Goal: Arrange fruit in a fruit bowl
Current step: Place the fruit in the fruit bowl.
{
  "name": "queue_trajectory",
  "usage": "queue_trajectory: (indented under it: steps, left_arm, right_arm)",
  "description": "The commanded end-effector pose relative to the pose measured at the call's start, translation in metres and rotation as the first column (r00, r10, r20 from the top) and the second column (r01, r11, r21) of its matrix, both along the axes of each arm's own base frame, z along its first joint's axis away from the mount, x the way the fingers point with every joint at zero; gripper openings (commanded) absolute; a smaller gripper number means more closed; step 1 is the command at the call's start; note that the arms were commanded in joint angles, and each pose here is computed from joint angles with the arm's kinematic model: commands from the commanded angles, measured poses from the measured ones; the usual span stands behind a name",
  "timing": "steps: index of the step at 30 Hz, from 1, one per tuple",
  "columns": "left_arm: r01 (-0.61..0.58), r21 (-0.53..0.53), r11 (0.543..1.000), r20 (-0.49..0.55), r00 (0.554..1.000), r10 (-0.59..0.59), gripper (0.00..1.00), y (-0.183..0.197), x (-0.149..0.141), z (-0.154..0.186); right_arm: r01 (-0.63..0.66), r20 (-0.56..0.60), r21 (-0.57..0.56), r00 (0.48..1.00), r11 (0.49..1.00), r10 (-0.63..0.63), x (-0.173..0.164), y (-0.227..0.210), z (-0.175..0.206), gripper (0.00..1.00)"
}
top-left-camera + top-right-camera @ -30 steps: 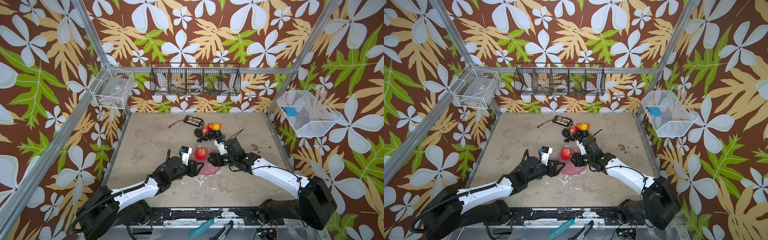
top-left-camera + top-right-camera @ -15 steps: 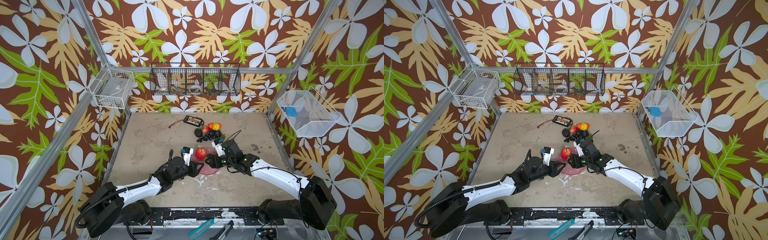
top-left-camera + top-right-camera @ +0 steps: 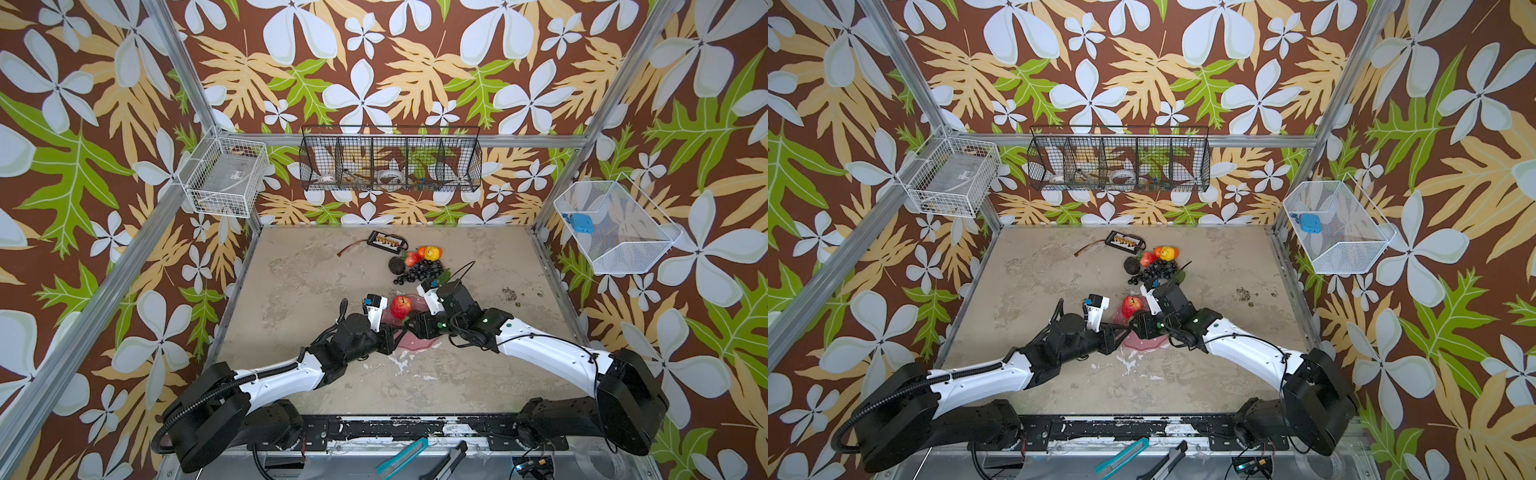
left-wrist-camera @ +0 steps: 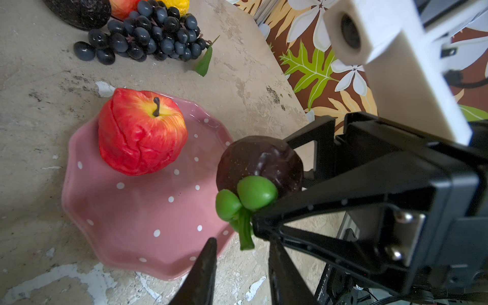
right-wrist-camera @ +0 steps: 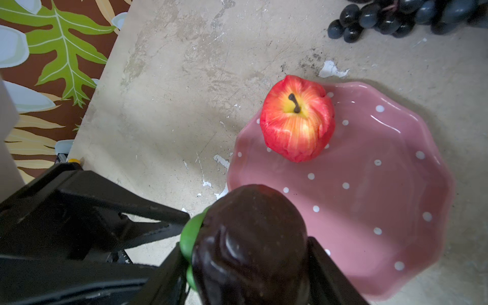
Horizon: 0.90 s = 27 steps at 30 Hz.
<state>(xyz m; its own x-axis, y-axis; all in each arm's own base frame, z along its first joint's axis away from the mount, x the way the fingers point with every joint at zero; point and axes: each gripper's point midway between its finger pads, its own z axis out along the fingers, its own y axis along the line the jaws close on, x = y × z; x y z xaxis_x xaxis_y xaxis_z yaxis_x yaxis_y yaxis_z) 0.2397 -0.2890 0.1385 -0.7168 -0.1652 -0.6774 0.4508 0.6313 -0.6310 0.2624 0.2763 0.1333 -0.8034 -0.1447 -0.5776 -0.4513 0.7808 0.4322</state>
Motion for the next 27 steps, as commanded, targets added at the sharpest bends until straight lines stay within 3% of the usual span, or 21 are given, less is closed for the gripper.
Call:
queue_trajectory:
  steps: [1, 15, 27]
  left_arm:
    - [-0.008, -0.021, 1.000, 0.020, 1.000, 0.009, 0.32, -0.0015, 0.0030, 0.0061]
    - [-0.014, -0.014, 1.000, 0.016, 1.000, 0.015, 0.16, -0.0001, 0.0031, 0.0027]
    - [-0.008, -0.031, 0.999, 0.017, 1.000, 0.009, 0.08, 0.0001, 0.0007, 0.0063]
  right_arm:
    - [-0.001, 0.011, 0.014, 1.000, 1.000, 0.001, 0.0007, 0.0046, 0.0037, 0.61]
    - [-0.014, 0.009, 0.015, 1.000, 1.000, 0.014, -0.0050, 0.0094, 0.0033, 0.61]
    - [-0.018, 0.011, 0.017, 1.000, 1.000, 0.018, -0.0067, 0.0141, 0.0034, 0.61]
